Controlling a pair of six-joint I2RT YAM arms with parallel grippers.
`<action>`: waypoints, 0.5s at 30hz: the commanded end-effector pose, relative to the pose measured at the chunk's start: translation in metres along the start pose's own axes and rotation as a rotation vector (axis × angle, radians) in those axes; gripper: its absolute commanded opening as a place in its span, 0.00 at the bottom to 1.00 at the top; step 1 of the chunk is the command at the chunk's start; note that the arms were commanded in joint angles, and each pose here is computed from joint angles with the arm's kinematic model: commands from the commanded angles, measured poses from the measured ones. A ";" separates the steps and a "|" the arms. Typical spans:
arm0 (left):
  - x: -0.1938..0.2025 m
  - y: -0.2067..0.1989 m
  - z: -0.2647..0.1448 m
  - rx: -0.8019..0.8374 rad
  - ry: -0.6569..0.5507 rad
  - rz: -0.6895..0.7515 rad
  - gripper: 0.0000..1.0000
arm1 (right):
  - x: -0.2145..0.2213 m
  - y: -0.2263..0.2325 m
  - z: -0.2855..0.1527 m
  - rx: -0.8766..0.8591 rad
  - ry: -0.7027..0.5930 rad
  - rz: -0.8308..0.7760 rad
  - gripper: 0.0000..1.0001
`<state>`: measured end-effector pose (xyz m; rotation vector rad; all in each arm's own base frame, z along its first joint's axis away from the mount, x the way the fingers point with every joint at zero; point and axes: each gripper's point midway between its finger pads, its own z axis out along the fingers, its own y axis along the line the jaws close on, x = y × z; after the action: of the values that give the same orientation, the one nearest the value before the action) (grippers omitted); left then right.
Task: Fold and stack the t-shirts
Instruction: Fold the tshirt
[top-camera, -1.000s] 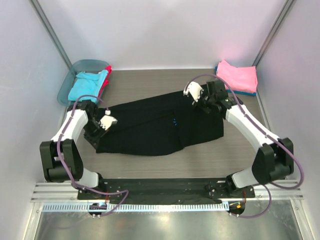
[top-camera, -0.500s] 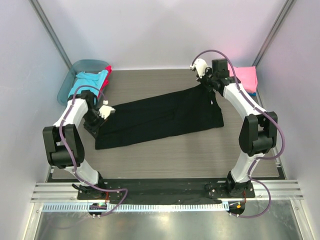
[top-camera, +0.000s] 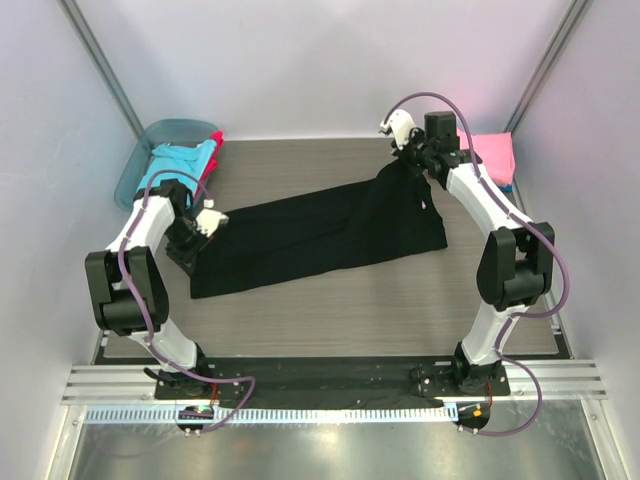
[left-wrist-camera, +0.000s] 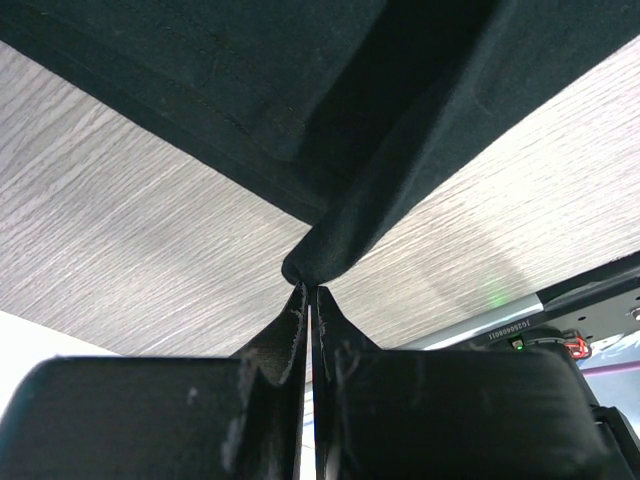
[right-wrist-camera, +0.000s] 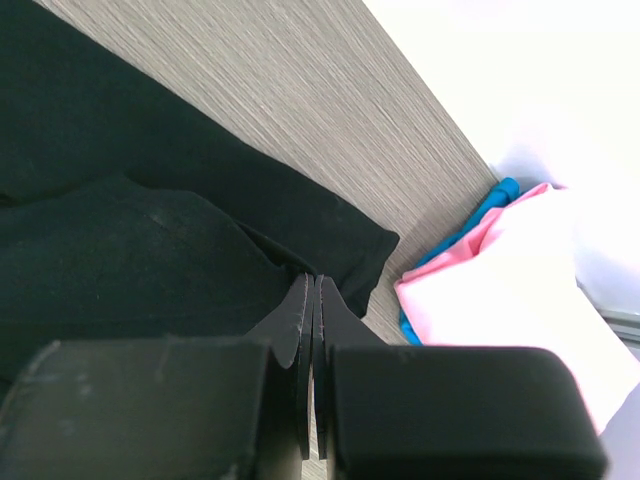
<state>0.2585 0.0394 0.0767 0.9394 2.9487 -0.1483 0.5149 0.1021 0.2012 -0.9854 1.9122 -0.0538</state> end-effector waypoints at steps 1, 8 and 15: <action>-0.003 0.007 -0.002 -0.030 -0.021 -0.019 0.00 | -0.049 -0.027 -0.029 0.086 -0.140 -0.011 0.01; -0.003 0.011 0.000 -0.037 -0.020 -0.034 0.00 | -0.045 -0.030 -0.019 0.094 -0.136 -0.006 0.01; -0.008 0.019 -0.001 -0.050 -0.037 -0.055 0.00 | -0.046 -0.036 -0.009 0.102 -0.136 -0.013 0.01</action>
<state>0.2663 0.0458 0.0748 0.8809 2.9402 -0.1150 0.5222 0.1026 0.2126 -0.9593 1.8762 -0.0567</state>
